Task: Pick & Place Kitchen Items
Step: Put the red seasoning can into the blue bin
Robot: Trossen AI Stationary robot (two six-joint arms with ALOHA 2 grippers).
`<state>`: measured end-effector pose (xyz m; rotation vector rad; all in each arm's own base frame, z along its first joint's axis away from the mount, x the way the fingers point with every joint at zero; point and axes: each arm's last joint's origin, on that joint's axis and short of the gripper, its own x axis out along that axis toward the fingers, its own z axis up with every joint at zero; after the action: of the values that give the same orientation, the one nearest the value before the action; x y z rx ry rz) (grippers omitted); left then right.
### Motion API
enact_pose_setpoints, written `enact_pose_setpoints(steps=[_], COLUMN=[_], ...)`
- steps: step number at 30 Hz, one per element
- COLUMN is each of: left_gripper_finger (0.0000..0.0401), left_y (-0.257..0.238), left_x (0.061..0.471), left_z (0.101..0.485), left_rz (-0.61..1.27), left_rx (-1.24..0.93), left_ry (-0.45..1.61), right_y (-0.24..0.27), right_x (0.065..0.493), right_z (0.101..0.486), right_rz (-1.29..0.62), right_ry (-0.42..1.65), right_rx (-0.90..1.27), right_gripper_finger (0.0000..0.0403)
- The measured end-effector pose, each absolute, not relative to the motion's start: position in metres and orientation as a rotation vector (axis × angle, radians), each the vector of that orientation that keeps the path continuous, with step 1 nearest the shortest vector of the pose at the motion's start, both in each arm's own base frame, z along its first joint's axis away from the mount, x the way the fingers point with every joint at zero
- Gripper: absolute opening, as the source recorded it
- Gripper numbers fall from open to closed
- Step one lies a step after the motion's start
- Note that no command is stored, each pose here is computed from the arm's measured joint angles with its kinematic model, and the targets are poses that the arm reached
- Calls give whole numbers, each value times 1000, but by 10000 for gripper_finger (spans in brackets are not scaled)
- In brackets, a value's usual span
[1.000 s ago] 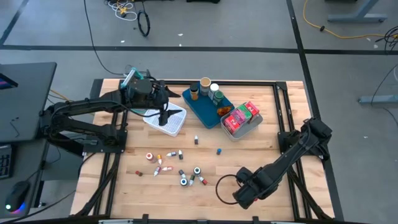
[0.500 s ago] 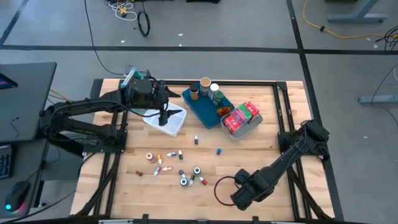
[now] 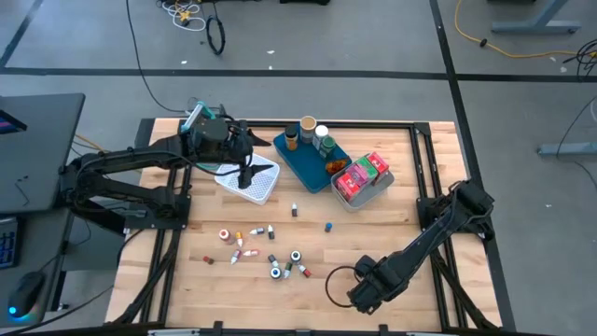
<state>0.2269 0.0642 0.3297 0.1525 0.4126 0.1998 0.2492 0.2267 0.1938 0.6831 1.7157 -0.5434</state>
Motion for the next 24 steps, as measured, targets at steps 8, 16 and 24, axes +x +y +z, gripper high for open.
enact_pose_setpoints(steps=[8, 16, 24], left_gripper_finger=[305, 305, 305], left_y=[64, 64, 64], left_x=[227, 227, 227], left_z=[330, 330, 330], left_rz=[200, 200, 200], left_rx=[153, 153, 152], left_ry=[413, 413, 413], right_y=[225, 222, 200], right_x=[248, 245, 265], right_z=[170, 160, 163], right_rz=[-444, -395, -414], right_ry=[1694, 1707, 1642], right_rx=[691, 654, 661], right_gripper_finger=[325, 248, 200])
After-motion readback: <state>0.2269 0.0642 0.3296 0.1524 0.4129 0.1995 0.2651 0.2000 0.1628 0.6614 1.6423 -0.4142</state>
